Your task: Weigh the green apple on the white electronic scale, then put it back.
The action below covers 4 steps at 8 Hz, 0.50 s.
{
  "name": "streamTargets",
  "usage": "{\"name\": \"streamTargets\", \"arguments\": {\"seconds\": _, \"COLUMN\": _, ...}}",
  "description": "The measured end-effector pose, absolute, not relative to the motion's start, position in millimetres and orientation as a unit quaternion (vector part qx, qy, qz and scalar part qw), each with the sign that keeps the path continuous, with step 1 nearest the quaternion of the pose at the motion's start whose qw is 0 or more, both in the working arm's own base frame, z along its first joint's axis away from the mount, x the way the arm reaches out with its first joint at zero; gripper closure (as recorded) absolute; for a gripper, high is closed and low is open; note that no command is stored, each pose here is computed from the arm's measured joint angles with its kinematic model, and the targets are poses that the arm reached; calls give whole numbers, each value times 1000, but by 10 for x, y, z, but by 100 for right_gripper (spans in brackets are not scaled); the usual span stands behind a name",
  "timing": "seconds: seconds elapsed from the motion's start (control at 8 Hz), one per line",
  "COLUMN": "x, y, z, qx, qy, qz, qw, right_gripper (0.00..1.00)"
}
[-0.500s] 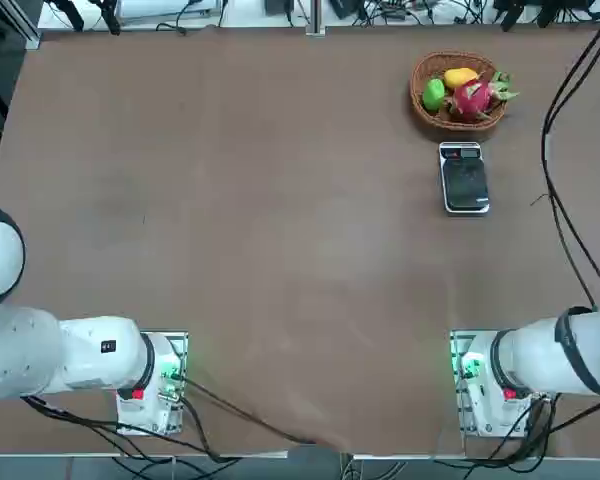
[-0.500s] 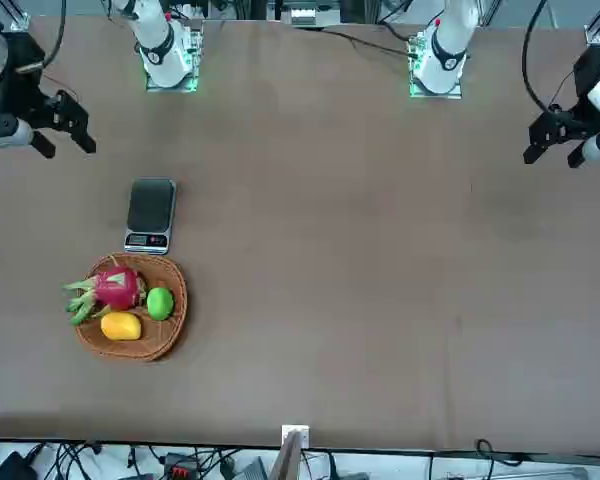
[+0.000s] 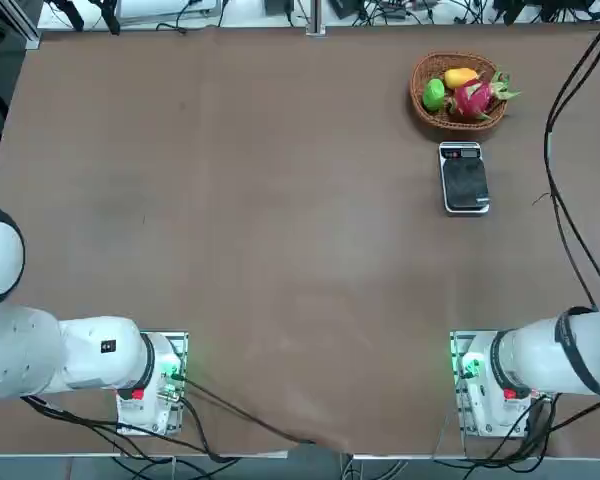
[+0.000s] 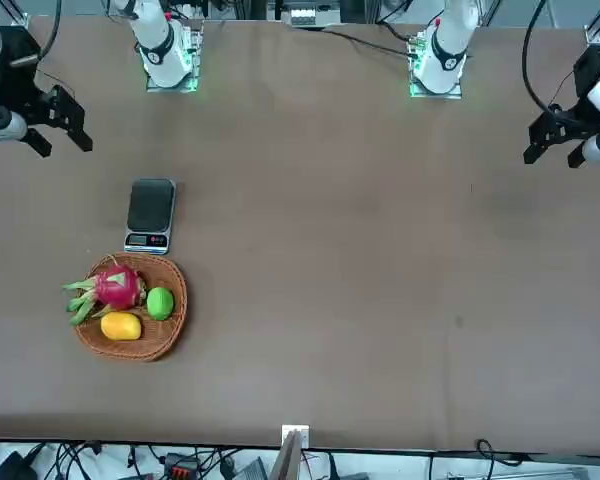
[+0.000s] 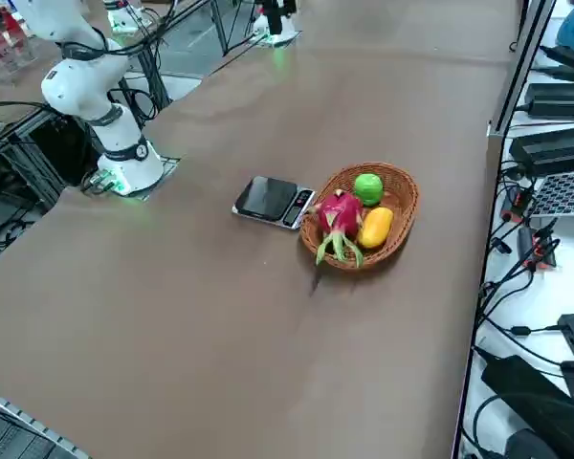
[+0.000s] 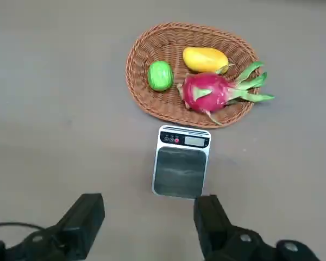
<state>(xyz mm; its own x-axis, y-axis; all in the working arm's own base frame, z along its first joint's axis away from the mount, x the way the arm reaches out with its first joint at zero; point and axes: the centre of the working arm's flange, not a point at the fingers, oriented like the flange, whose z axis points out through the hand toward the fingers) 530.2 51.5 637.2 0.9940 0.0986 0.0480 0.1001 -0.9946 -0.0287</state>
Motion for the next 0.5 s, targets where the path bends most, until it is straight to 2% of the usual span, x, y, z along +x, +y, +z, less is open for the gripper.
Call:
{"name": "streamTargets", "arguments": {"seconds": 0.25, "x": 5525, "y": 532, "z": 6023, "qx": -999, "qy": -48, "qz": -5, "qw": 14, "right_gripper": 0}}
{"name": "streamTargets", "arguments": {"seconds": 0.5, "x": 5917, "y": 572, "z": 5370, "qx": -999, "qy": -47, "qz": 12, "qw": 11, "right_gripper": 0}}
